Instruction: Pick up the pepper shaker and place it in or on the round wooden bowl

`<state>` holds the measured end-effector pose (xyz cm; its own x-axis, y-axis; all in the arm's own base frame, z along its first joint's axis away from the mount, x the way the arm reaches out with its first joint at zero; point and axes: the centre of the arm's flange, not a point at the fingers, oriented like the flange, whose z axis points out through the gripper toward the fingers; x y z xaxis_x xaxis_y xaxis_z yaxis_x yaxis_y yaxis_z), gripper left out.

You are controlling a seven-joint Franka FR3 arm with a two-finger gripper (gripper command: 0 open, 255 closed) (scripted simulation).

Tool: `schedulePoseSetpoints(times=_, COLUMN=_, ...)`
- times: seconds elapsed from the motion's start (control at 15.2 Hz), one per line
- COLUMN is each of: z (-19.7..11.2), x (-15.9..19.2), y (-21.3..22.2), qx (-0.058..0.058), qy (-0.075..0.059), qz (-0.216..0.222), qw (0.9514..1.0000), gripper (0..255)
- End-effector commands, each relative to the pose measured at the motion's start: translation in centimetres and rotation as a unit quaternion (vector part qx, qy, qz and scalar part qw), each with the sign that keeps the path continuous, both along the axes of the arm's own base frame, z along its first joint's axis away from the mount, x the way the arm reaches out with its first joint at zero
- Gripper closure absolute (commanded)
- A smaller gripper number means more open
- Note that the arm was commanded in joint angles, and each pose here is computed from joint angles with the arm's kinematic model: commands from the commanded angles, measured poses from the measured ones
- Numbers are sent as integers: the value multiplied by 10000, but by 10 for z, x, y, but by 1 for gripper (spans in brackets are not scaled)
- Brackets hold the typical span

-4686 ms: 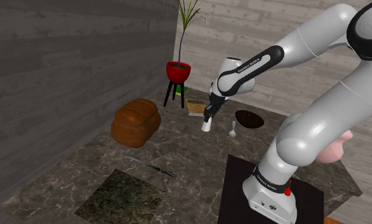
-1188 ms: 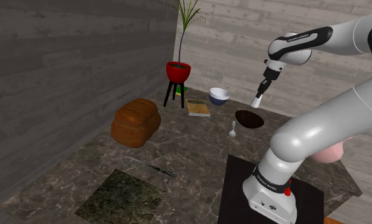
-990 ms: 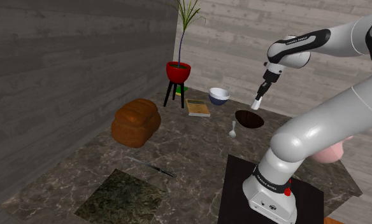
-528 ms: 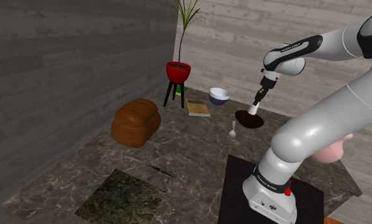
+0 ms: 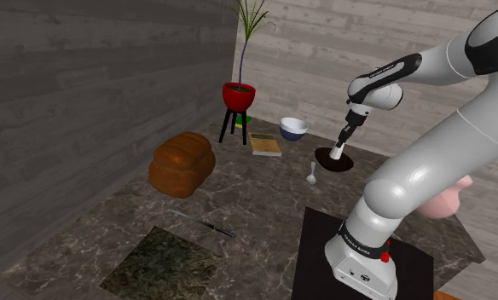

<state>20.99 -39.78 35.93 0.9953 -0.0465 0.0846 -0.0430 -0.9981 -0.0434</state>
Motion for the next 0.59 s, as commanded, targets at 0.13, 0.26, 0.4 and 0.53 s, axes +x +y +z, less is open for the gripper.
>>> schedulePoseSetpoints(times=0.13, z=-1, x=0, y=0, qx=-2, qy=-1, qz=0, qw=10000, gripper=255)
schedulePoseSetpoints(times=0.26, z=-1, x=0, y=0, qx=-2, qy=-1, qz=0, qw=10000, gripper=255)
schedulePoseSetpoints(times=0.4, z=-1, x=0, y=0, qx=-2, qy=-1, qz=0, qw=10000, gripper=0)
schedulePoseSetpoints(times=0.53, z=-1, x=0, y=0, qx=-2, qy=-1, qz=0, qw=10000, gripper=0)
